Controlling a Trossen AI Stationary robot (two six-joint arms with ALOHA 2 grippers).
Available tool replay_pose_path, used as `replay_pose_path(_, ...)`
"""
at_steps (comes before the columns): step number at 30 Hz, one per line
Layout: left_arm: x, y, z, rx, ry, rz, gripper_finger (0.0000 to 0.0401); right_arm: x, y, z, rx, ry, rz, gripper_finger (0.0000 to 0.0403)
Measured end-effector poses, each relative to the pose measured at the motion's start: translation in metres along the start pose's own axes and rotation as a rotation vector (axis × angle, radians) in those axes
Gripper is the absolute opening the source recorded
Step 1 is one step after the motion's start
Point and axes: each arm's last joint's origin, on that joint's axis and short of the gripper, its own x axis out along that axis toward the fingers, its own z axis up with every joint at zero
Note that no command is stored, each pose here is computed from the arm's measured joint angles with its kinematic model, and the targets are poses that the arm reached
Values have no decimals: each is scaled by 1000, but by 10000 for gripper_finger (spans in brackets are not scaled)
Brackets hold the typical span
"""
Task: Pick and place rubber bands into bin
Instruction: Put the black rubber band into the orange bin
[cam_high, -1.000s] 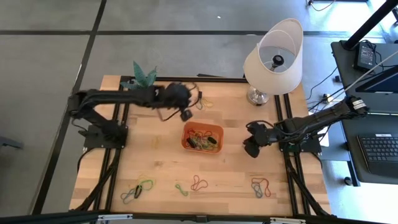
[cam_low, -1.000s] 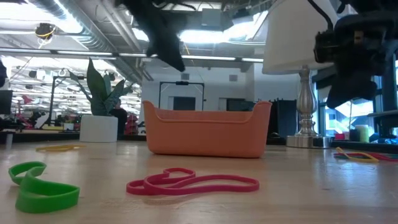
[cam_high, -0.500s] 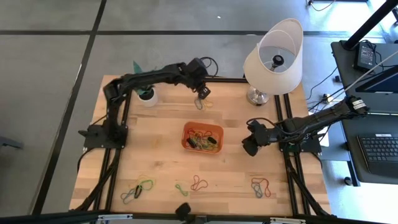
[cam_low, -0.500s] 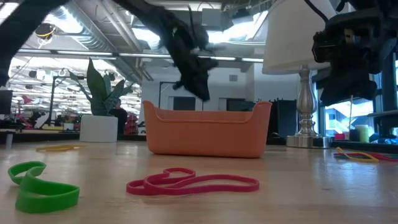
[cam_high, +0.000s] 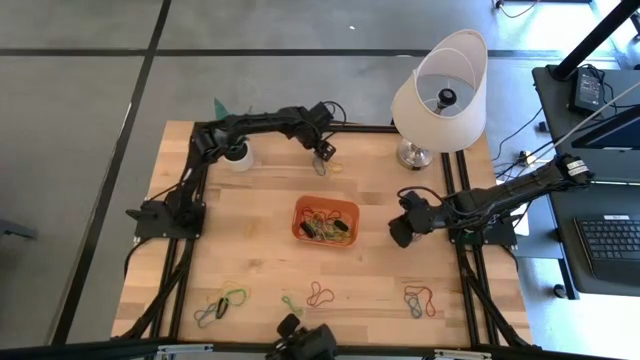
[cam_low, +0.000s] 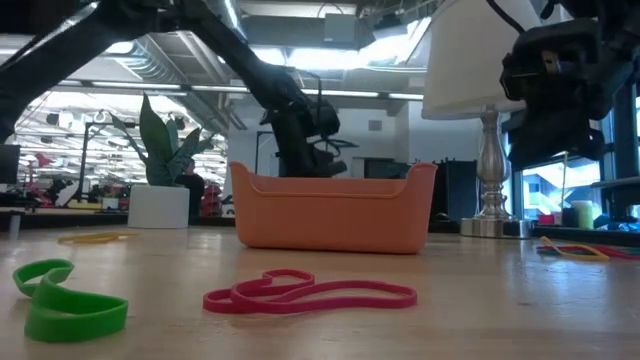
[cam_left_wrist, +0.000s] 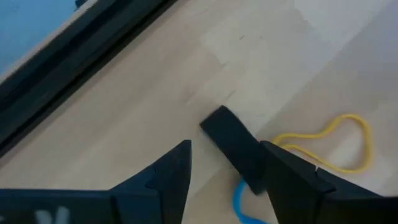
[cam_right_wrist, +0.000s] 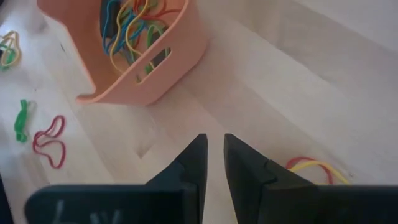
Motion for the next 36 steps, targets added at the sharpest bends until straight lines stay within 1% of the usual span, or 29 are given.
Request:
replay_pose_path(7,19,0,-5,-10,40,-13,180,0,-1,1,-2,-28,-16,58)
replay_pose_path(10,19,-1,-5,-45,42,-48,171,0,-1,1,-2,-28,-17,58)
replay_pose_path(14,19,-2,-5,-56,38,-39,149,0,-1,1,-2,-28,-16,58)
replay_pose_path(20,19,-1,-7,-39,52,-15,97,0,-1,1,-1,-28,-17,58)
replay_pose_path(25,19,2,-8,37,67,15,19,0,-1,1,-1,-28,-16,58)
replay_pose_path(26,18,4,-8,39,73,13,10,0,0,1,-1,-28,-16,58)
replay_pose_path(31,10,9,-8,25,103,-8,2,0,-1,1,-2,-28,-16,58)
replay_pose_path(36,-11,7,-2,29,52,-14,1,0,-1,1,-4,-27,-18,58)
